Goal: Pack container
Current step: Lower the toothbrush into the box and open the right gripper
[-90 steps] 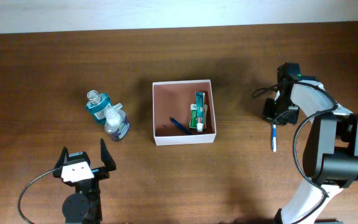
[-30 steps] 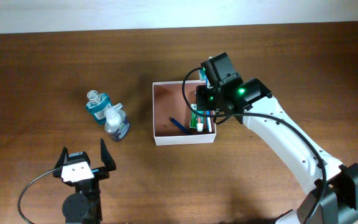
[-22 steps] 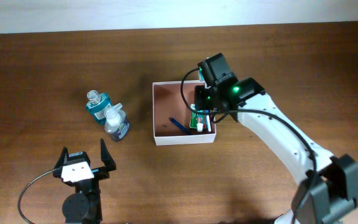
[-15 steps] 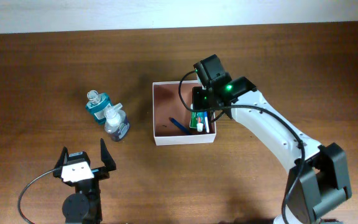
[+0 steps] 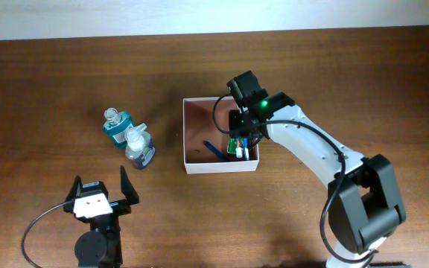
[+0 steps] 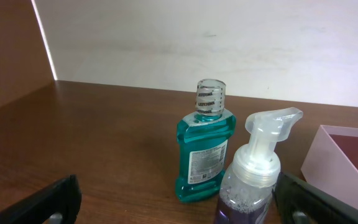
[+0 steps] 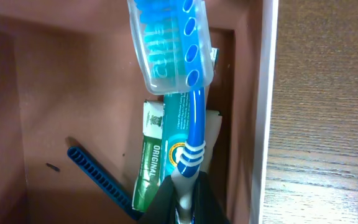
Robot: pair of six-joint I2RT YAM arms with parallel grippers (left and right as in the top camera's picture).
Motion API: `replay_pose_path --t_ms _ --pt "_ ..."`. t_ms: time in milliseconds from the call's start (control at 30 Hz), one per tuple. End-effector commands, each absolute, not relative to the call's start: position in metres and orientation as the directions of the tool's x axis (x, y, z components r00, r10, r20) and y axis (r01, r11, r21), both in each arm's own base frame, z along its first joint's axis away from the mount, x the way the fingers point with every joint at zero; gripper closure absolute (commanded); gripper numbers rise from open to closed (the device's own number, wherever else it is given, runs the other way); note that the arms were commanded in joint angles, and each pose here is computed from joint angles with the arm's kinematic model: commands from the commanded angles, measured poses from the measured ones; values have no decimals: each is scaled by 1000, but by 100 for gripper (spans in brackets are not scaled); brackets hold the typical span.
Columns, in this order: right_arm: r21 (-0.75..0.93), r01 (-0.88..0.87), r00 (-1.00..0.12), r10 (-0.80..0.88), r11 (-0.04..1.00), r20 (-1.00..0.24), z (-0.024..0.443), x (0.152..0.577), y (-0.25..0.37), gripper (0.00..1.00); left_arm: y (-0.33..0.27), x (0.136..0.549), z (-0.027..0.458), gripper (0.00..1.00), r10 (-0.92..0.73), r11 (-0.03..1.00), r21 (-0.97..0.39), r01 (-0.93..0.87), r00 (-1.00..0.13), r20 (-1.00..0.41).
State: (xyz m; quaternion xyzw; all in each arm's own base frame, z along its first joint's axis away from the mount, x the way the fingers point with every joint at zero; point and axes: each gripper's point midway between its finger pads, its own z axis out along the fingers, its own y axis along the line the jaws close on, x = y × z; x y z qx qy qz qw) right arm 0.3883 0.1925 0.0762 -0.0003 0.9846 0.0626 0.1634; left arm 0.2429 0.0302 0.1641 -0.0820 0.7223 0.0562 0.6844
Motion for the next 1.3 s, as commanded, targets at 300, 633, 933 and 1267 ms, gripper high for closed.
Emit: replay_pose_path --t_ms 300,633,933,1267 --pt "110 -24 -947 12 994 -321 69 391 199 96 30 243 162 1 -26 982 -16 -189 -54 -998" --pt "103 -23 -951 10 994 -308 63 390 199 96 30 243 162 1 -26 982 -16 -189 -54 -998" --pt "102 -23 -952 9 995 -306 63 389 199 75 30 243 162 1 -26 982 -16 -189 -54 -998" --pt "129 -46 -933 3 991 -360 109 397 204 75 30 243 162 1 -26 982 -16 -189 -54 -998"
